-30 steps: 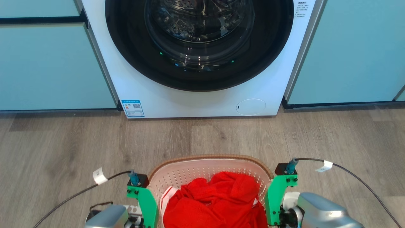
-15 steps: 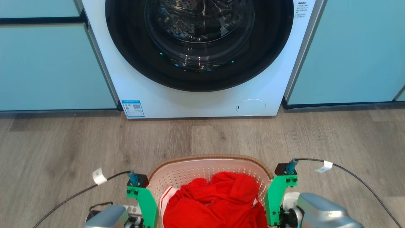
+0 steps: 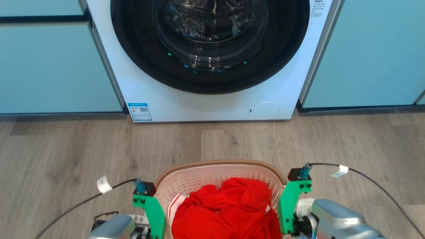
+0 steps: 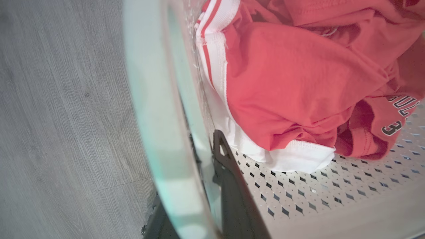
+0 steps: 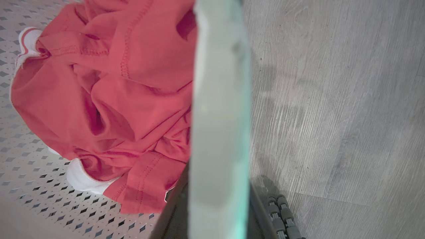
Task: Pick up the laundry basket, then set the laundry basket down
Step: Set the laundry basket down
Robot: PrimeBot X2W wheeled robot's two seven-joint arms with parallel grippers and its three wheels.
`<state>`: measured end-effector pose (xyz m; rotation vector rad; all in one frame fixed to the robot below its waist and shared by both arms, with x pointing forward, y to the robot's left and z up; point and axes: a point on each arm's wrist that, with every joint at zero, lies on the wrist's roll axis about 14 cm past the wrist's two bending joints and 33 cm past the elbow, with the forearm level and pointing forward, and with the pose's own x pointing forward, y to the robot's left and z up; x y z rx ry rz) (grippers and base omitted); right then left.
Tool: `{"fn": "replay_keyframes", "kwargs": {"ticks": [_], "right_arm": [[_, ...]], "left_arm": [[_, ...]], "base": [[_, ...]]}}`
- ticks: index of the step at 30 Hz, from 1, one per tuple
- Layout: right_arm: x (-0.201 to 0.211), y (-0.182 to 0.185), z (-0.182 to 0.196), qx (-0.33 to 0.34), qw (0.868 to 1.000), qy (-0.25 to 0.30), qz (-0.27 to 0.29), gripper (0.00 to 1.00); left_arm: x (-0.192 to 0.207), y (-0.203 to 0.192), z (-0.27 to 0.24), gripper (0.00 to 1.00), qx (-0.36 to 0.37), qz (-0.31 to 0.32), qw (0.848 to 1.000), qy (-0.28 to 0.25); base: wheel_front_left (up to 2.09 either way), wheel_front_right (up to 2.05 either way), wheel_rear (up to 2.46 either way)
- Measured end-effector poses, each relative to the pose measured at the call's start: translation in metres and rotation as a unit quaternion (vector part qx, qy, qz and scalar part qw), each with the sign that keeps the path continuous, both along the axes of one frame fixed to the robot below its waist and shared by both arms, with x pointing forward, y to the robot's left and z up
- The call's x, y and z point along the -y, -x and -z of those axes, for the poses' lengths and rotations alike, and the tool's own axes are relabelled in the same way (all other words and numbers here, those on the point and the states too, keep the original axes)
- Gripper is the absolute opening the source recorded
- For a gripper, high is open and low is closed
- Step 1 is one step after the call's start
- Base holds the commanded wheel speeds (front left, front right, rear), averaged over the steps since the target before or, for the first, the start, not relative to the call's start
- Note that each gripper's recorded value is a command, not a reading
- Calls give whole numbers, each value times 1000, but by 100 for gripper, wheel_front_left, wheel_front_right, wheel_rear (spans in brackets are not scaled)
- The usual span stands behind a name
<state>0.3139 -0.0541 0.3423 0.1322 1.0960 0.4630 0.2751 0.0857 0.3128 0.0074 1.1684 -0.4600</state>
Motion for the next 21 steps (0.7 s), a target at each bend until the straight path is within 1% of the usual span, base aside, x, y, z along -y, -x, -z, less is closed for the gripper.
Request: {"fn": "replay_keyframes", "kwargs": {"ticks": [11,14,18,21], "right_arm": [[2,-7,15,-13,1000,-2,7,0],[4,-26,16,-2,1000,-4,12,0],[3,-61,17,23,999,-10,20,0],[4,-81,26,33,999,-11,22,0]], "left_arm": [[3,-2,15,0,-19,-4,1000,3],[5,-18,16,0,-10,-3,1000,5],[6,-53,17,0,10,3,1000,1],[7,-72,25,0,14,4,1000,2]], "base": [[0,0,0],[0,0,0],[0,0,0],[0,0,0]]}}
